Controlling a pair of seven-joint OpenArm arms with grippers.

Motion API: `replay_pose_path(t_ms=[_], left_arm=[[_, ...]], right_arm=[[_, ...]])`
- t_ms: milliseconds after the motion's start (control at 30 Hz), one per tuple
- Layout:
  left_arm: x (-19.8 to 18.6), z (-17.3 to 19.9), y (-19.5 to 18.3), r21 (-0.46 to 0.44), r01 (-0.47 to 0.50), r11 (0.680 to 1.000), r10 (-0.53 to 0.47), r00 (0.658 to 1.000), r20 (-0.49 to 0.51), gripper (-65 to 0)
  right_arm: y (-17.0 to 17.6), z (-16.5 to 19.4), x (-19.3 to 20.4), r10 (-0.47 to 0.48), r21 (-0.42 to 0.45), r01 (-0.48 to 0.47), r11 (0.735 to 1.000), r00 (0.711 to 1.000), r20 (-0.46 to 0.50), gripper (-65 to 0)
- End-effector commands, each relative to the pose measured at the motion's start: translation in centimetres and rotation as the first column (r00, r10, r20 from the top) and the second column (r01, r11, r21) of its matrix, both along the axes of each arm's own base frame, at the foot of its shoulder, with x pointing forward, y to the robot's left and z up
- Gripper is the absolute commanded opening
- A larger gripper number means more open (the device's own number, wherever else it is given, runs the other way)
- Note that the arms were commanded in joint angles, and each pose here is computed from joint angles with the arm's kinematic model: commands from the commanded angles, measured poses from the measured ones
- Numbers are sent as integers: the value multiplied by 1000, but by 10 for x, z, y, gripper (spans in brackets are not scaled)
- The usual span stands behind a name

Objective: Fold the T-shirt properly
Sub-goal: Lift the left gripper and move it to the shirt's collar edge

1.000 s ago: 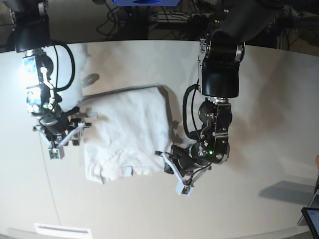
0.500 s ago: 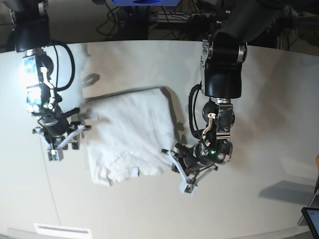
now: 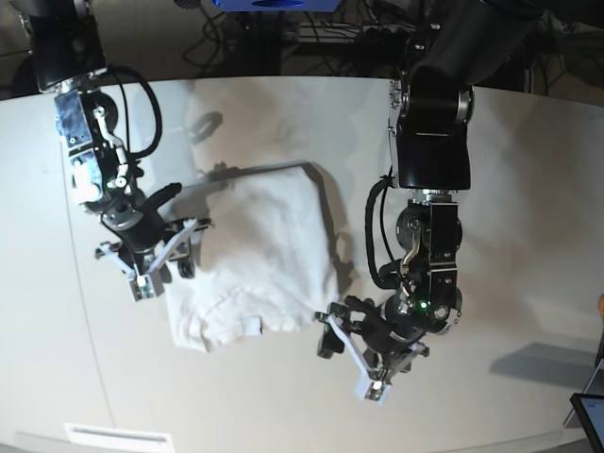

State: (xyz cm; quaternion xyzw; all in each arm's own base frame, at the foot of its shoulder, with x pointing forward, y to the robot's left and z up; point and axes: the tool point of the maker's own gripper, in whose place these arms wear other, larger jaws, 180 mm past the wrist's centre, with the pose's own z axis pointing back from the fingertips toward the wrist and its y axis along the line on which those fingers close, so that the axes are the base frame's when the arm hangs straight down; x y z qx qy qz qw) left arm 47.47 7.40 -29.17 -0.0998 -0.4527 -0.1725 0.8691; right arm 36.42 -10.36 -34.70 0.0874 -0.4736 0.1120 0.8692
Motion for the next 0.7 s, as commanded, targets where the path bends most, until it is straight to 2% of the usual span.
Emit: replay_pose_path(t_ms=[0, 200, 333, 400, 500, 600, 667], left_arm=[[11, 32, -2, -13, 8, 1000, -7, 996, 85, -232], [-15, 62, -5, 15, 20, 1000, -23, 984, 174, -239], [-45, 47, -10, 15, 34, 999, -36, 986, 162, -244], [-63, 33, -11, 13, 38, 999, -40, 989, 140, -296], [-82, 17, -9, 13, 35, 999, -36, 994, 106, -420], [-94, -2, -7, 19, 31, 999, -32, 998, 57, -460], [-102, -12, -7, 15, 33, 999, -34, 999, 31, -464]], right_arm=[[-1, 23, 13, -1, 4, 1, 1000, 997, 78, -432], [14, 44, 6, 36, 23, -39, 999, 991, 131, -432], [22, 58, -1, 54, 38, -61, 997, 985, 164, -432], [25, 56, -8, 58, 46, -66, 997, 986, 156, -432], [25, 46, -15, 57, 50, -64, 997, 990, 130, -434], [25, 39, -20, 56, 52, -62, 997, 992, 110, -456], [25, 36, -23, 56, 53, -62, 997, 993, 102, -537]])
